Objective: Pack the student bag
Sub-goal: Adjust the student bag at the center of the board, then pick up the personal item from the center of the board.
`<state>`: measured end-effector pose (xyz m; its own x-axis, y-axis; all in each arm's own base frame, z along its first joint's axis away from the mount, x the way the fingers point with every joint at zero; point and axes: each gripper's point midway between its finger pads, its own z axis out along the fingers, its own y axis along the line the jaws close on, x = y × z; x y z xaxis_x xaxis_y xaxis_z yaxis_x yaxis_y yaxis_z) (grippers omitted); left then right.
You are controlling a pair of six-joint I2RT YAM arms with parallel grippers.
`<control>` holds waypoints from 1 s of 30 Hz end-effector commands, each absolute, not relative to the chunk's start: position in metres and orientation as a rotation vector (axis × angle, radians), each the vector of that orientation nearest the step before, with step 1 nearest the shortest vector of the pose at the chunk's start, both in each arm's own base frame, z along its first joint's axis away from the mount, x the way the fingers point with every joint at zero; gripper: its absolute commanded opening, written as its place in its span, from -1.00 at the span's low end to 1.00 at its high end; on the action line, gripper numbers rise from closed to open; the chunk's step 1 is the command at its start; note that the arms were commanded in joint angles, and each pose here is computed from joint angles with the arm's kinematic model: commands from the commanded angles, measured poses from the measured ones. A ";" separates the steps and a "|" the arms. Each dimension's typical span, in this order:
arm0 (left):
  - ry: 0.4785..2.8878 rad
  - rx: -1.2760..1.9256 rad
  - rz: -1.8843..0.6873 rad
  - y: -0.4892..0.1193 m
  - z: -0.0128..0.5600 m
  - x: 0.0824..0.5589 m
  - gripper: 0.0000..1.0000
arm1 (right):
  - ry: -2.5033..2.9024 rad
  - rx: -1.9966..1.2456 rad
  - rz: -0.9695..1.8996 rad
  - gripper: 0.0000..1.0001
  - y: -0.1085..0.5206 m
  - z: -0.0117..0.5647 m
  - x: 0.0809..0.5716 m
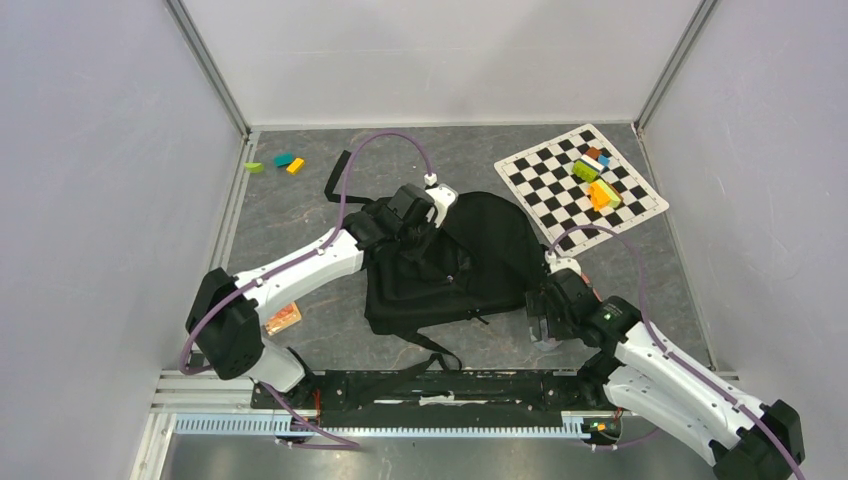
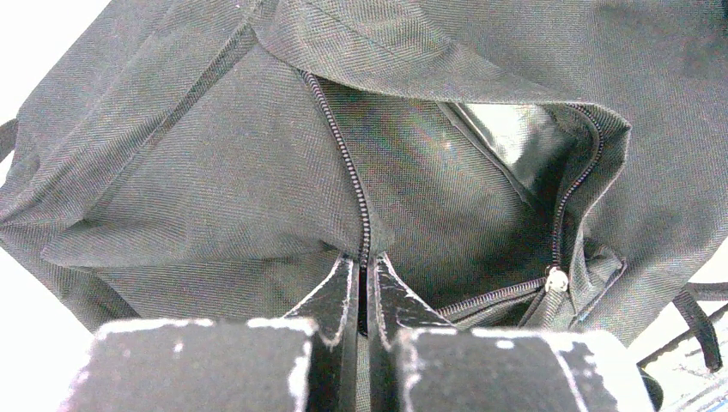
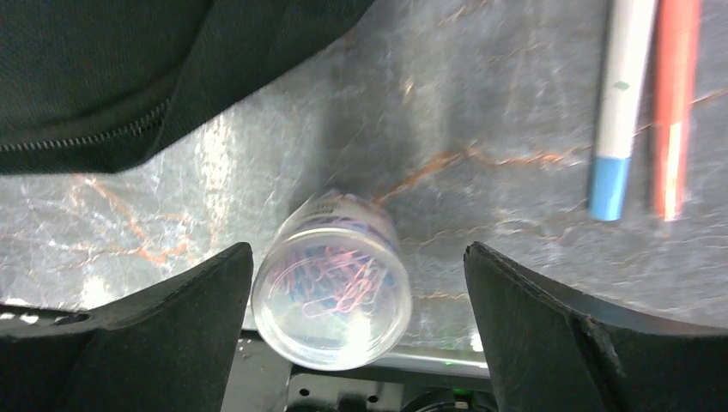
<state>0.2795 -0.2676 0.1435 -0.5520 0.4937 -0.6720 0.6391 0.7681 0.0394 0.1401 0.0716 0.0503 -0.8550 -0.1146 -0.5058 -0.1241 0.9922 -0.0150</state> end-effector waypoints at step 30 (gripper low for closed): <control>2.189 0.805 -0.358 -0.275 0.173 0.279 -0.96 | 2.210 -0.229 0.409 -0.04 0.137 0.196 0.197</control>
